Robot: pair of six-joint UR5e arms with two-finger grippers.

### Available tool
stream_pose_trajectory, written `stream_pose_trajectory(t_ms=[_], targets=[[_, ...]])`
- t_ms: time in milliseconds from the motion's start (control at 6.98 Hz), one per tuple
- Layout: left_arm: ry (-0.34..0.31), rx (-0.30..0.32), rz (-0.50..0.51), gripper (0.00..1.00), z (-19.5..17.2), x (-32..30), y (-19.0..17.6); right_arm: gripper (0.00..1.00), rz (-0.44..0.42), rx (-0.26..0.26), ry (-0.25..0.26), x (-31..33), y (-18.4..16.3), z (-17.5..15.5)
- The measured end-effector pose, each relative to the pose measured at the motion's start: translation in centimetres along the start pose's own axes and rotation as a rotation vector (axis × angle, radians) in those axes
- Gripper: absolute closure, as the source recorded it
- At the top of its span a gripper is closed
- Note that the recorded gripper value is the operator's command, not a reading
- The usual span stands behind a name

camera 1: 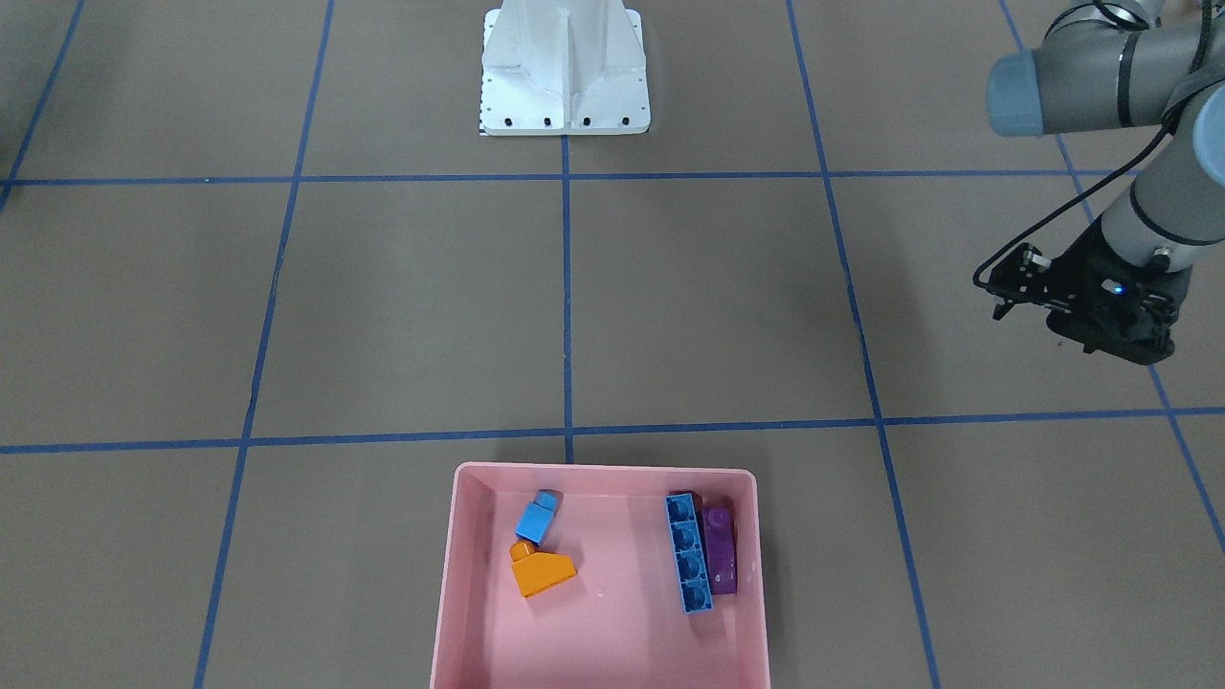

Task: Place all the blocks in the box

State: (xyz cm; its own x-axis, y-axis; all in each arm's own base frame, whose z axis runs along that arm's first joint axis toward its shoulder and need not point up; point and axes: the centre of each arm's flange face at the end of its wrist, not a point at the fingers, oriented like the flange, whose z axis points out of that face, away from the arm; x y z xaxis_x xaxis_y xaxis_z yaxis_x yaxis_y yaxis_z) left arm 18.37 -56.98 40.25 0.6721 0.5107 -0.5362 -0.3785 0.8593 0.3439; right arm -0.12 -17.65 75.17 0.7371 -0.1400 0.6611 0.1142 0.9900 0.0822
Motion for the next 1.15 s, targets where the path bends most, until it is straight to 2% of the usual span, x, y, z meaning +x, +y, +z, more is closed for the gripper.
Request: stream_pose_trajectory(t_ms=[287,573,717,860,1003,1147], targets=[[-0.002,0.003,0.008,0.0,-0.3,-0.4,1.0,0.01,-0.014,-0.048,-0.001,-0.3,-1.0,2.0],[-0.009,-0.013,0.021,0.0,0.6,-1.2,2.7,0.01,-0.038,-0.118,0.002,-0.9,-0.7,3.7],[-0.011,-0.023,0.043,0.0,1.1,-1.7,3.7,0.04,-0.044,-0.139,0.009,-0.8,-0.2,4.0],[-0.013,-0.026,0.056,0.0,1.3,-2.1,4.1,0.37,-0.05,-0.144,0.03,-0.4,0.2,4.1],[-0.014,-0.027,0.061,0.0,1.3,-2.2,4.2,0.99,-0.059,-0.138,0.052,-0.2,0.3,4.2],[-0.014,-0.027,0.063,0.0,1.3,-2.2,4.3,1.0,-0.065,-0.136,0.063,-0.1,0.3,4.2]])
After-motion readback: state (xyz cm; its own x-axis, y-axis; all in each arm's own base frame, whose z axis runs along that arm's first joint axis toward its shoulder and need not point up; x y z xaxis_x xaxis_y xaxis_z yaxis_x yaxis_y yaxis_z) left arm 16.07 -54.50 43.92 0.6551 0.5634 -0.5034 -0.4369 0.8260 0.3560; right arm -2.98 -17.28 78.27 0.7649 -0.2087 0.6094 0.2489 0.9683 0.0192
